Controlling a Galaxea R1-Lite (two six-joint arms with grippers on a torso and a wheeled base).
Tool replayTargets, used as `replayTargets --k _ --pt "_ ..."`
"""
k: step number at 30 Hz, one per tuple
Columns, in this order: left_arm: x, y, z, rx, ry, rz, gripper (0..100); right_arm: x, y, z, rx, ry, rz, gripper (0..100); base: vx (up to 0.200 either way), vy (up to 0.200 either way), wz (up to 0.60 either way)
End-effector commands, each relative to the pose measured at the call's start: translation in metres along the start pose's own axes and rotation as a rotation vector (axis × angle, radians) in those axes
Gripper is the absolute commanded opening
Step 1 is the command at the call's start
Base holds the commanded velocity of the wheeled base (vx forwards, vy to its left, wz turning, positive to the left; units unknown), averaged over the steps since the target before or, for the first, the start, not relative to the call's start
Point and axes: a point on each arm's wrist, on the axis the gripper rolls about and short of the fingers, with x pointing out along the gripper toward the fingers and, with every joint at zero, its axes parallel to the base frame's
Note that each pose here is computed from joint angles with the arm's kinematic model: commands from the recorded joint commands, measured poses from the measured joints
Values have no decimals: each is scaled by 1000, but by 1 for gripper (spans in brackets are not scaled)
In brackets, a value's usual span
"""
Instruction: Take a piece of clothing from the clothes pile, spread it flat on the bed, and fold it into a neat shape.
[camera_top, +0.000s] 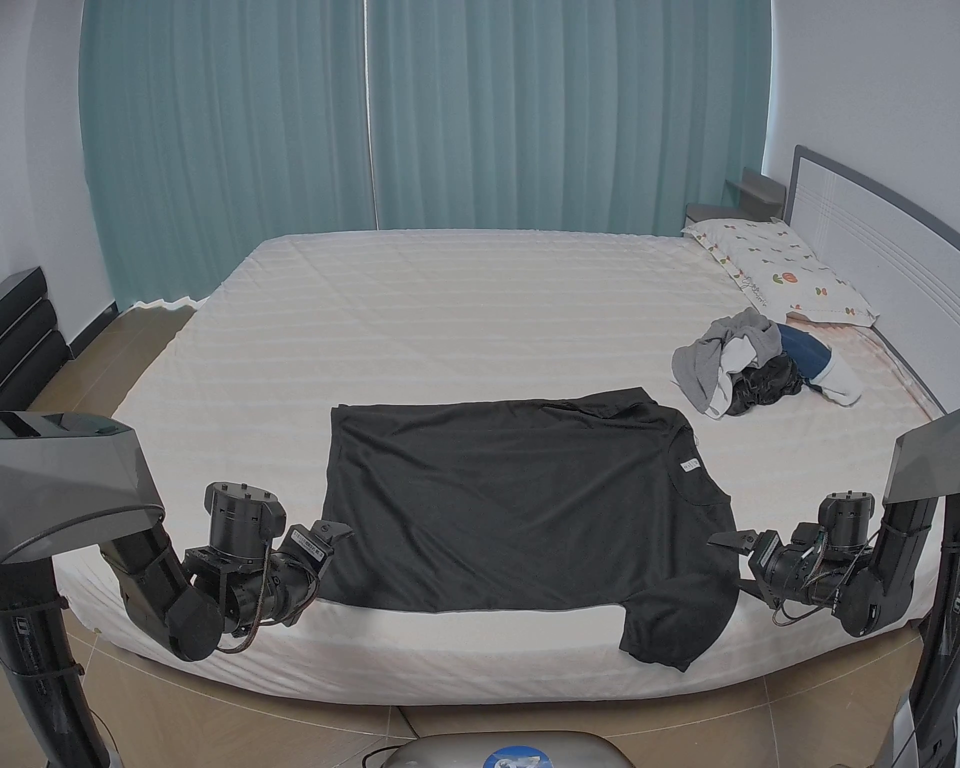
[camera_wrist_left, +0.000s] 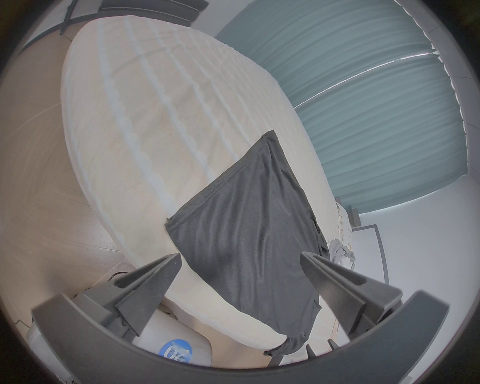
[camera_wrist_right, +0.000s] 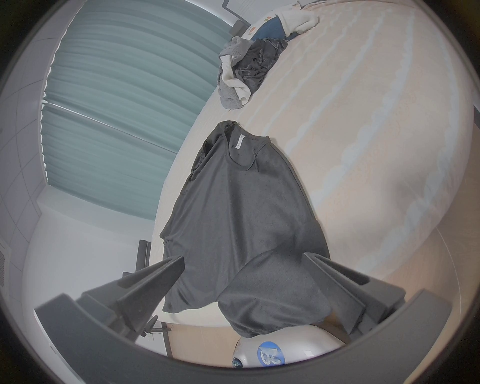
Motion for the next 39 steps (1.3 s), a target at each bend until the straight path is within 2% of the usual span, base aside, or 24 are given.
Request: replayTargets --k 1,8,13,18,20,23,24,31,39 --pt "1 1 -1 1 2 3 100 2 -2 -1 0 7 -4 100 0 -200 0" --pt "3 0 0 -1 -3 0 100 4 -4 -4 -10 -5 8 100 0 -200 0" --pt "2 3 8 7 -26 12 100 5 -5 -5 -13 -10 11 100 0 0 0" --pt "-6 21 24 92 -59 77 100 5 -5 -5 -15 -11 9 100 0 0 0" --pt "-10 35 27 134 -54 130 100 5 -5 -5 -14 -10 8 100 0 0 0" --pt "-10 36 27 138 -53 135 100 5 -5 -5 -14 -10 8 100 0 0 0" --pt "-10 48 29 173 -47 181 100 5 -5 -5 -13 -10 8 100 0 0 0" --pt "1 59 31 169 -58 228 100 5 -5 -6 -13 -8 8 100 0 0 0" --pt "16 57 37 164 -98 230 100 6 -5 -7 -17 -5 7 100 0 0 0"
